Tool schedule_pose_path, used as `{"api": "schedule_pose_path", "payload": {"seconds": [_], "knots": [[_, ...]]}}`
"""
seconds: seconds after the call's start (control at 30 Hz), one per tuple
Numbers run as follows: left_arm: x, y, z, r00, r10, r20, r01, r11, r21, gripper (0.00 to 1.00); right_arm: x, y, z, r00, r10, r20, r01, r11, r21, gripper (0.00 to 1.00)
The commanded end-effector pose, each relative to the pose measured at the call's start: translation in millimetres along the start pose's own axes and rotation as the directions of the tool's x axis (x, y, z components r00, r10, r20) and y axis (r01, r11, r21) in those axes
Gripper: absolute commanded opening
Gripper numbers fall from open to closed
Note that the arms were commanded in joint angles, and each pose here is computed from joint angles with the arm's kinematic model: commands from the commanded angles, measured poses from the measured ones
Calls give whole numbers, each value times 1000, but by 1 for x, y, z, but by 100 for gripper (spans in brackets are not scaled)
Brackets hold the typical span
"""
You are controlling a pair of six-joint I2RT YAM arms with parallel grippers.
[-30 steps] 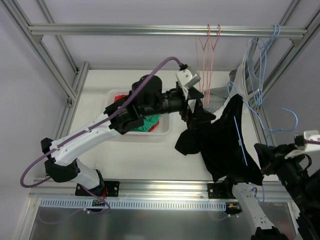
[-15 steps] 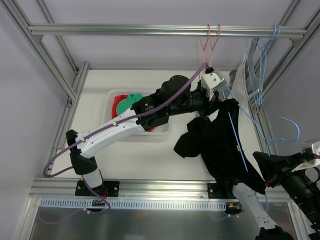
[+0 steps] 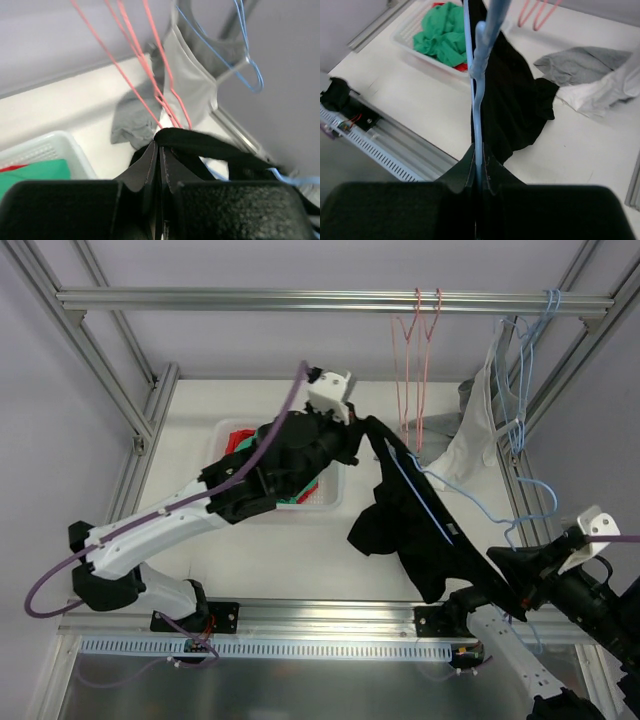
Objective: Remove the tank top from the hanger
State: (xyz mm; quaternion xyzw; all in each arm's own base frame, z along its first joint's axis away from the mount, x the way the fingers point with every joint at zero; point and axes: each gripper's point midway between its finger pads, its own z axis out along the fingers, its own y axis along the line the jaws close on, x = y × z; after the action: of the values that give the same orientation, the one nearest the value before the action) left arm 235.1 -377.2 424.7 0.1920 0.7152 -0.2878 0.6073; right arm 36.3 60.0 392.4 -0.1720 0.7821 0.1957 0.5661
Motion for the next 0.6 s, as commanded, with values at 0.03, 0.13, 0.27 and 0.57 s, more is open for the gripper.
{"api": "schedule_pose_path", "payload": {"seconds": [0.03, 0.13, 0.27, 0.57], "knots": [[-59, 45, -46, 964, -166, 209, 200, 967, -156, 0, 12, 30, -31, 991, -119, 53, 128, 966, -225, 0], [-57, 27, -56, 965, -187, 181, 194, 981, -22, 0, -3, 38, -51, 968, -167, 185, 212, 942, -260, 0], [-67, -46, -105, 949, -181, 257, 33, 871, 491, 0, -41, 16, -66, 902, -179, 393, 227, 971, -78, 0], [101, -138, -162, 996, -10, -89, 86, 359, 930, 0, -160, 47, -60, 351, 211, 912, 237, 923, -304, 0]]}}
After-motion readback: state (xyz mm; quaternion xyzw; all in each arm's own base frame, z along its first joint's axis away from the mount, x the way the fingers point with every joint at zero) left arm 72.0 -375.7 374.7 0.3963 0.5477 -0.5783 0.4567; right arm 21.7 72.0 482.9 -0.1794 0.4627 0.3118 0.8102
